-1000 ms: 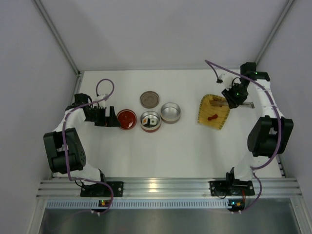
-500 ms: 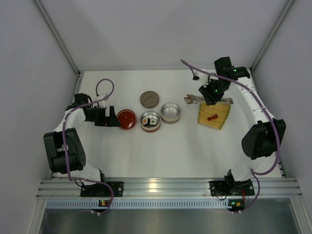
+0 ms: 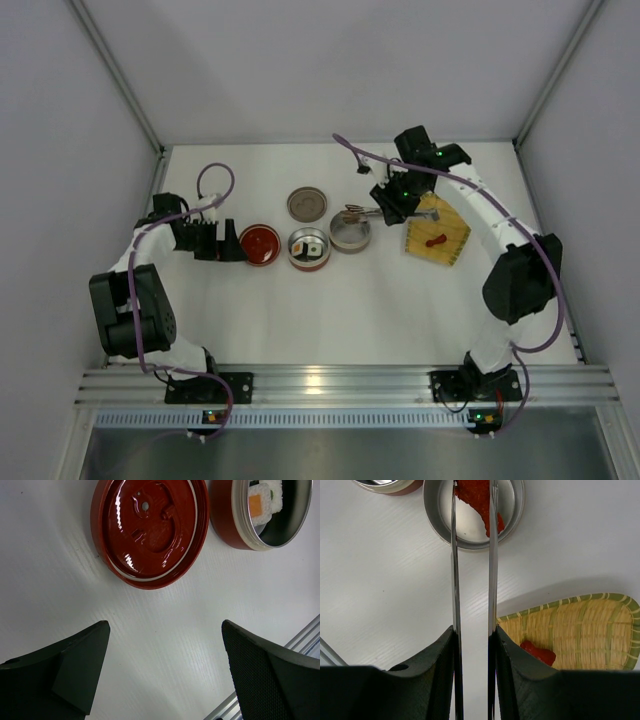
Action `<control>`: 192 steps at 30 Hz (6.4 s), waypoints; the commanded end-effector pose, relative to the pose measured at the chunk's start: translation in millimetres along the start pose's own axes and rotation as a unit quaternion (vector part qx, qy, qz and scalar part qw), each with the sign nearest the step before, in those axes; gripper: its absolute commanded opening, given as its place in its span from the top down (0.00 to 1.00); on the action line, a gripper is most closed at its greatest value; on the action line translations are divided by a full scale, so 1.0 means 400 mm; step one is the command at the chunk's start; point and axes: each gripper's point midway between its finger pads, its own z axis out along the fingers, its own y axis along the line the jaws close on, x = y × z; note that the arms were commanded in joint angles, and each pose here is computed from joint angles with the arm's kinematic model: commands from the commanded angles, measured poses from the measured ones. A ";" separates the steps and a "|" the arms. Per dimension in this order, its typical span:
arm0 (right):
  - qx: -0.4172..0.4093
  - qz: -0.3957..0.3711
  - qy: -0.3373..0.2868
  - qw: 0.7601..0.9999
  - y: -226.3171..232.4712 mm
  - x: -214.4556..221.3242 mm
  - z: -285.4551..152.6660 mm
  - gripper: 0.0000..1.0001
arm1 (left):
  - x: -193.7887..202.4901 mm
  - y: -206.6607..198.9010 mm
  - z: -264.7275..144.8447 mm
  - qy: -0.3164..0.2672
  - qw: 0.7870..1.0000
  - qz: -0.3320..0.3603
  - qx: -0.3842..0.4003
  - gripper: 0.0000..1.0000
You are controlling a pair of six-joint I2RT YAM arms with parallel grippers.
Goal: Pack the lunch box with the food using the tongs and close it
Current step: Place the fake food in the packing box, then pick up the fake food from the plate, then place the fake food in the packing box, then place the clamp at the center of the board.
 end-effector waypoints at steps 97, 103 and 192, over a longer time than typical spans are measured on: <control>-0.068 -0.060 0.124 0.988 -0.214 0.486 -0.214 0.78 | -0.073 0.000 -0.032 -0.029 0.999 0.008 -0.011 0.02; -0.039 -0.065 0.087 0.993 -0.207 0.435 -0.254 0.83 | -0.071 -0.004 -0.035 -0.031 0.999 0.013 -0.010 0.02; 0.252 0.369 -0.040 0.894 -0.549 0.573 -0.125 0.63 | -0.082 -0.040 -0.072 -0.042 0.998 0.036 -0.006 0.02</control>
